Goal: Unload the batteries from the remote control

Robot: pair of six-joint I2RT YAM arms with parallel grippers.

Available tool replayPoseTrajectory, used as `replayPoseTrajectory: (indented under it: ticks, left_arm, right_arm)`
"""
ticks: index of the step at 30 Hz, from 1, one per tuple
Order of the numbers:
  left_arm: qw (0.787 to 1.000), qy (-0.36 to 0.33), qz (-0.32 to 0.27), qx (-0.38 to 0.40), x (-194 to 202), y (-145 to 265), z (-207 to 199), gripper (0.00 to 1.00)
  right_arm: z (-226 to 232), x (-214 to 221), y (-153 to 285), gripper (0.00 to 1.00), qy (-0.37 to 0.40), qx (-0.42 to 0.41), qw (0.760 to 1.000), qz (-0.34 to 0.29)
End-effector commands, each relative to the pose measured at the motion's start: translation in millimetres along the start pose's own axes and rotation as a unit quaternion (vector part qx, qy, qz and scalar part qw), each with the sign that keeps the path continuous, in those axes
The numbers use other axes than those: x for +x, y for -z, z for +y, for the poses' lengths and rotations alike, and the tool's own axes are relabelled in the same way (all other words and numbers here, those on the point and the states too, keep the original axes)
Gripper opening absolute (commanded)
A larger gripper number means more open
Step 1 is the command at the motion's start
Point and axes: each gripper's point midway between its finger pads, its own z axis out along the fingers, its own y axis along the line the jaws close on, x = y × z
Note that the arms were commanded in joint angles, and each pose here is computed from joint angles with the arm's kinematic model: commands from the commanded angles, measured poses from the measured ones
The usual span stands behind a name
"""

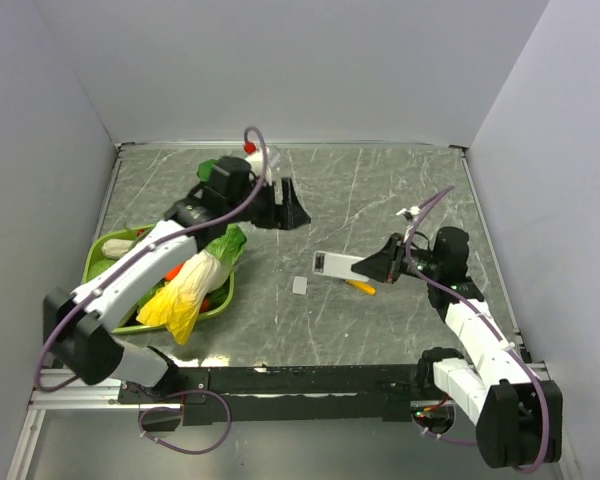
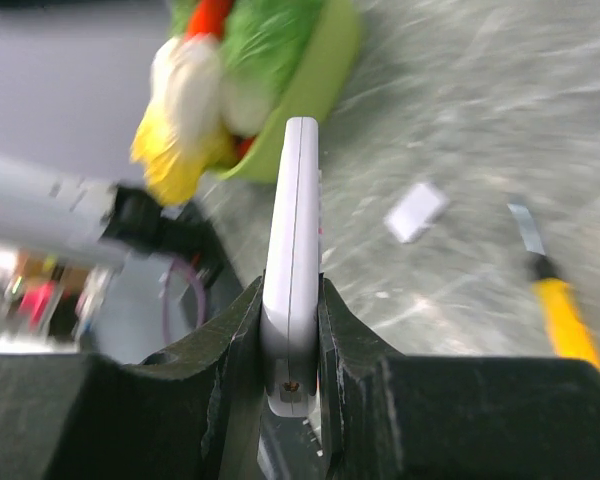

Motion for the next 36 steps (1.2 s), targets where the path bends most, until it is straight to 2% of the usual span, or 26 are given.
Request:
replayPoseTrajectory:
  ticks: [1, 3, 7, 12, 16, 25, 32, 36]
  left_arm:
    - [0.996, -0.088, 0.002, 0.024, -11.3, 34.5, -17.6, 0.83]
    - [0.993, -0.101, 0.024, 0.059, -7.1, 44.0, -32.1, 0.82]
    - [0.975, -0.126, 0.077, 0.169, 14.0, 61.8, -66.1, 0.80]
    - [0.958, -0.113, 0.129, 0.231, 43.5, 62.8, -72.3, 0.79]
    - [0.943, -0.105, 0.140, 0.282, 54.7, 64.6, -80.4, 0.78]
    - [0.927, -0.096, 0.193, 0.307, 85.5, 55.4, -76.2, 0.76]
    - [0.917, -0.098, 0.209, 0.325, 101.5, 52.8, -81.0, 0.76]
    - [0.913, -0.096, 0.227, 0.325, 110.5, 46.4, -81.1, 0.70]
  right_arm:
    - [51.5, 4.0, -10.8, 0.00, 0.074, -0.120, 0.989, 0.041]
    - [66.4, 17.4, -16.4, 0.00, 0.086, -0.154, 0.982, 0.071]
    - [80.4, 23.1, -16.0, 0.00, 0.105, -0.185, 0.974, 0.075]
    - [101.2, 32.5, -10.8, 0.00, 0.112, -0.230, 0.963, 0.091]
    - [106.4, 37.4, -10.6, 0.00, 0.116, -0.237, 0.959, 0.099]
    - [111.4, 36.9, -9.7, 0.00, 0.117, -0.248, 0.956, 0.101]
    - [112.0, 34.6, -11.6, 0.00, 0.111, -0.248, 0.957, 0.103]
    - [112.7, 32.0, -13.3, 0.00, 0.109, -0.248, 0.957, 0.106]
